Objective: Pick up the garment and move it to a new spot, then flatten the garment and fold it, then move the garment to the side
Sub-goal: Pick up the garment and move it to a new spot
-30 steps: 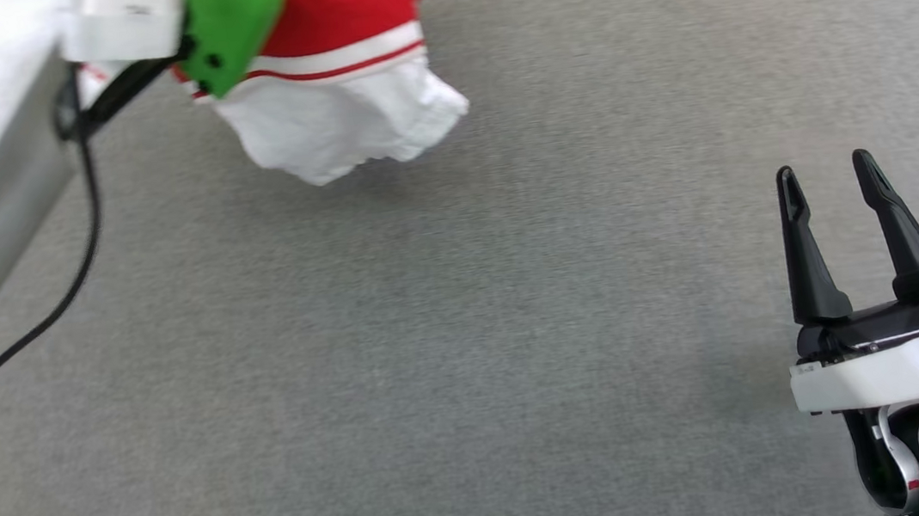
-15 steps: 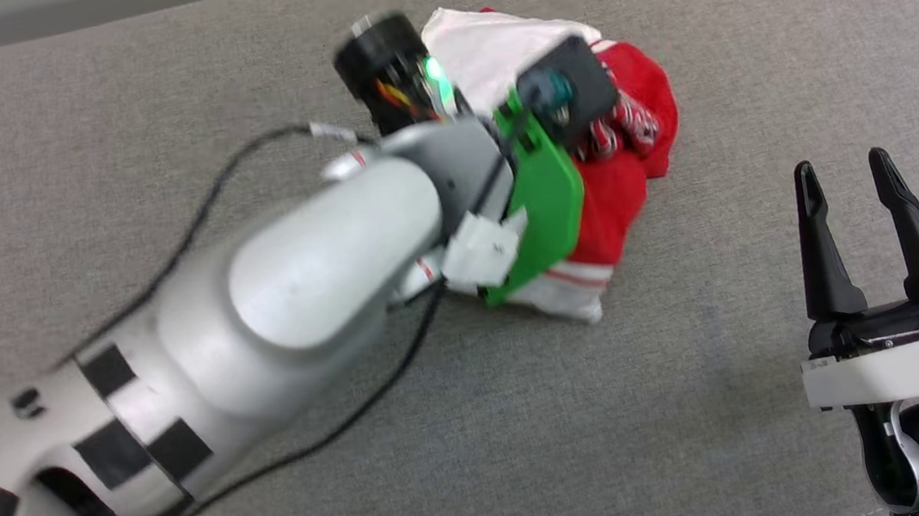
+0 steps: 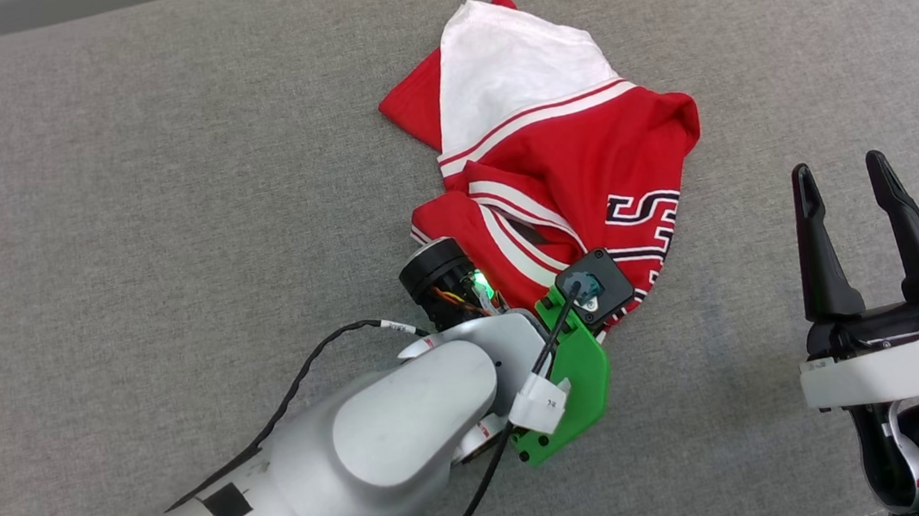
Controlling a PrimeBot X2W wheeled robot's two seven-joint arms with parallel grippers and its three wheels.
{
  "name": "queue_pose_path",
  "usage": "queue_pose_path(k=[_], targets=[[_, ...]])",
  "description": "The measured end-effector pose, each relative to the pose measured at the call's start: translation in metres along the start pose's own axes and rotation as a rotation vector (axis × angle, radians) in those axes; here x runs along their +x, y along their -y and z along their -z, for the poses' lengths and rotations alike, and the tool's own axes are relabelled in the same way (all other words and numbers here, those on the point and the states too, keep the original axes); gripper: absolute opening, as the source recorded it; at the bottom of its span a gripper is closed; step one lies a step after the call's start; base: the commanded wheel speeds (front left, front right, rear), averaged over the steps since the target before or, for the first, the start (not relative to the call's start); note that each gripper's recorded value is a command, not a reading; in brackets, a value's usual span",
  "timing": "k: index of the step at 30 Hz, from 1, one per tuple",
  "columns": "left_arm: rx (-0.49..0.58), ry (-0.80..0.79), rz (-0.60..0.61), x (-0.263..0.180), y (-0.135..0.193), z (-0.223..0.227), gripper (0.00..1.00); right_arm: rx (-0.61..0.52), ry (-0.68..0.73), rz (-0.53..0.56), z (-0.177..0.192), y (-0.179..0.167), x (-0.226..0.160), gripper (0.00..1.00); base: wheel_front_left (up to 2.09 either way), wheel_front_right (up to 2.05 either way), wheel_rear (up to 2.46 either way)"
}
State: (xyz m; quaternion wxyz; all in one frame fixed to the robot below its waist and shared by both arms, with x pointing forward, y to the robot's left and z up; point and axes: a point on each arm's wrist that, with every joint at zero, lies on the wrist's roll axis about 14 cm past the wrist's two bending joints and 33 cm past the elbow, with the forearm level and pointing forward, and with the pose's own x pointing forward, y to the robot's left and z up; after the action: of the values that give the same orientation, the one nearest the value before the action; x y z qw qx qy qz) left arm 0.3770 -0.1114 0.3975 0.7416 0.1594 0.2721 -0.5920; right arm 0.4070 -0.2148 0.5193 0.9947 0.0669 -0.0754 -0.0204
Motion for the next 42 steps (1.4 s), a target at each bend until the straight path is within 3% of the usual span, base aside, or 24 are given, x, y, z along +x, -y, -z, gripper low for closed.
queue_pose_path(k=[2,12,20,30,42], targets=[[0.002,0.030,-0.009,0.000,-0.001,-0.004,1.00,0.001,0.001,-0.001,0.000,-0.001,0.000,1.00,0.00,0.00,0.00],[0.051,0.427,-0.111,-0.029,-0.003,-0.086,1.00,0.008,0.008,-0.013,-0.008,-0.006,-0.014,1.00,0.00,0.00,0.00],[0.046,0.690,-0.391,-0.093,-0.039,-0.130,1.00,0.018,0.024,-0.069,-0.015,-0.025,-0.020,1.00,0.00,0.00,0.00],[-0.013,0.829,-0.817,-0.201,-0.094,-0.110,1.00,0.022,0.030,-0.131,-0.016,-0.045,-0.018,1.00,0.00,0.00,0.00],[-0.171,0.803,-1.186,-0.283,-0.099,-0.012,1.00,0.007,0.037,-0.190,-0.017,-0.064,-0.016,1.00,0.00,0.00,0.00]])
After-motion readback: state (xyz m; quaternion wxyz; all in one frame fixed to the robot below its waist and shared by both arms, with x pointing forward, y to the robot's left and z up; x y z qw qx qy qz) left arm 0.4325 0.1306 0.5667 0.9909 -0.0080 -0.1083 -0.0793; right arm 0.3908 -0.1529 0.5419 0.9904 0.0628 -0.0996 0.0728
